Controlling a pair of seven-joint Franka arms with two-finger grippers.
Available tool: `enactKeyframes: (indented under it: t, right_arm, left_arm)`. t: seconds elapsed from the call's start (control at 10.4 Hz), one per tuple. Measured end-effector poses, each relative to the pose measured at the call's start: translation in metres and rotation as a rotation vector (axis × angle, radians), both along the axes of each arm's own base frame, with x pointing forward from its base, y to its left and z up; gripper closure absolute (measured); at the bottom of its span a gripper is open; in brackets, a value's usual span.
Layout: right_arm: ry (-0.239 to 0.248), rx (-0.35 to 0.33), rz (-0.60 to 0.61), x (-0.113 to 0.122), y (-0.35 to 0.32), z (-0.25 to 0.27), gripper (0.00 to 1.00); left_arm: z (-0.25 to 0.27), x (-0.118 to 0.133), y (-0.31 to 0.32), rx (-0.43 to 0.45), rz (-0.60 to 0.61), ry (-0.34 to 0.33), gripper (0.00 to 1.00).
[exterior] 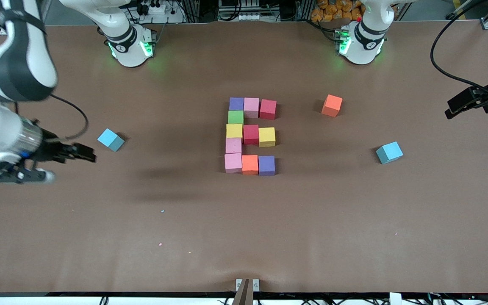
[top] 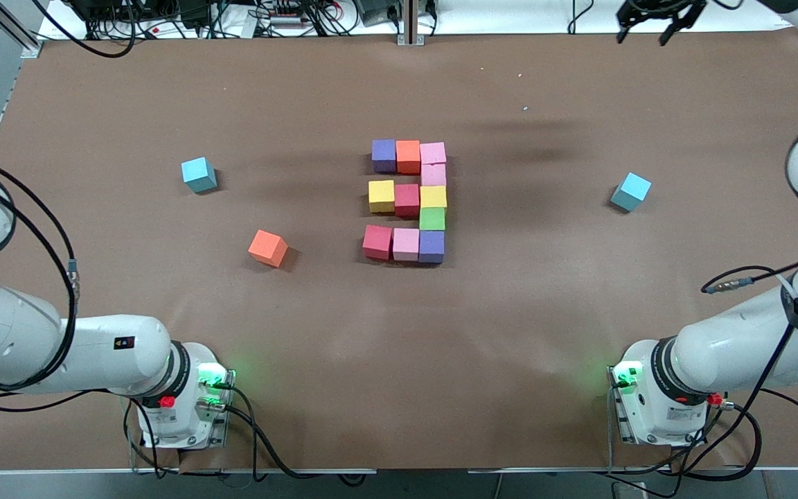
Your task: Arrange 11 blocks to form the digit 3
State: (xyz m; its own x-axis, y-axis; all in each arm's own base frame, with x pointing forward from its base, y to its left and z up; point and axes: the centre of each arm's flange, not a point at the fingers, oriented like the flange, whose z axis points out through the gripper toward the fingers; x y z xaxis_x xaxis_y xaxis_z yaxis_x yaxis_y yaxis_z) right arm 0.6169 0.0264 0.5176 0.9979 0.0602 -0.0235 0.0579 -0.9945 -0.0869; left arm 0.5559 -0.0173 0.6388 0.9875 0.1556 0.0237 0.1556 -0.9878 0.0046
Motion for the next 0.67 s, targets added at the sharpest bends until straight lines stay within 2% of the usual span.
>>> enactKeyframes:
  t: [0.38, 0.67]
  right_arm:
    - [-0.071, -0.022, 0.167, -0.054, -0.098, 0.063, 0.00]
    - [-0.120, -0.023, 0.154, -0.079, -0.135, 0.096, 0.00]
  left_arm:
    - [0.001, 0.000, 0.003, 0.000, 0.006, -0.008, 0.00]
    - [-0.001, 0.001, 0.005, 0.002, 0.008, -0.006, 0.00]
